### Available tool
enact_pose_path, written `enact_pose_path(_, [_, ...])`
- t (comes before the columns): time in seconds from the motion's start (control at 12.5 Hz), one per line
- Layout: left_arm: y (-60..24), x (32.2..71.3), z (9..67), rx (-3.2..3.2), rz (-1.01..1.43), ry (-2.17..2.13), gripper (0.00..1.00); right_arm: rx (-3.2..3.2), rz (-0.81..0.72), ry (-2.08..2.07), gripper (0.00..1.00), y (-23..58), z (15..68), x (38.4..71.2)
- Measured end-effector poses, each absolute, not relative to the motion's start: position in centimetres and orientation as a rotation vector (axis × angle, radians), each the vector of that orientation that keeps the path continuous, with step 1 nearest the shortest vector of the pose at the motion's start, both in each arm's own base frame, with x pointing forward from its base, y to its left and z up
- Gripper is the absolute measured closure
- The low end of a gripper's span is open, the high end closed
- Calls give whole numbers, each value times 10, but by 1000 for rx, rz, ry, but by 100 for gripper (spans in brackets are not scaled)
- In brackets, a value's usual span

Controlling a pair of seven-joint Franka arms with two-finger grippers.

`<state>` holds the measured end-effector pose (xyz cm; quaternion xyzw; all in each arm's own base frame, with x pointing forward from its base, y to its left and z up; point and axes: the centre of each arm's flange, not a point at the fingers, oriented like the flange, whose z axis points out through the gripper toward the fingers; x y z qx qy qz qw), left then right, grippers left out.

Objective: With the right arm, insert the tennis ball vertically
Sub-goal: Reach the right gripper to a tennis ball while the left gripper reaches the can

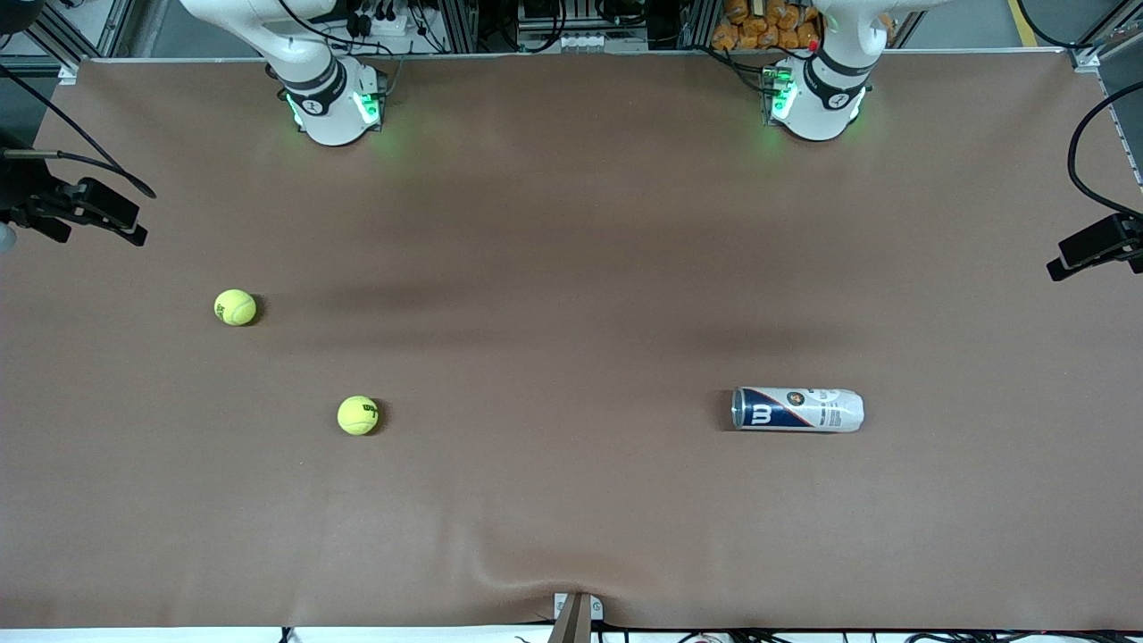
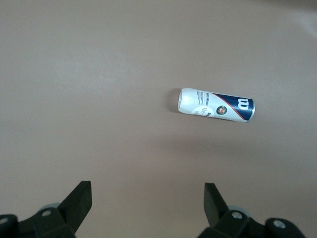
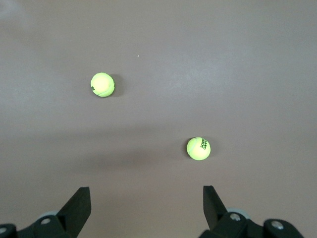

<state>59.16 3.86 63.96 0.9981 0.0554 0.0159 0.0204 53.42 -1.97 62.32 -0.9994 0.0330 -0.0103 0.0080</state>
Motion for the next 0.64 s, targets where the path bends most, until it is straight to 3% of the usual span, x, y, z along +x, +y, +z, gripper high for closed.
enact_pose_path(0.64, [35, 597, 632, 3090, 50, 148, 0, -3124, -31, 86, 0, -14, 623, 534])
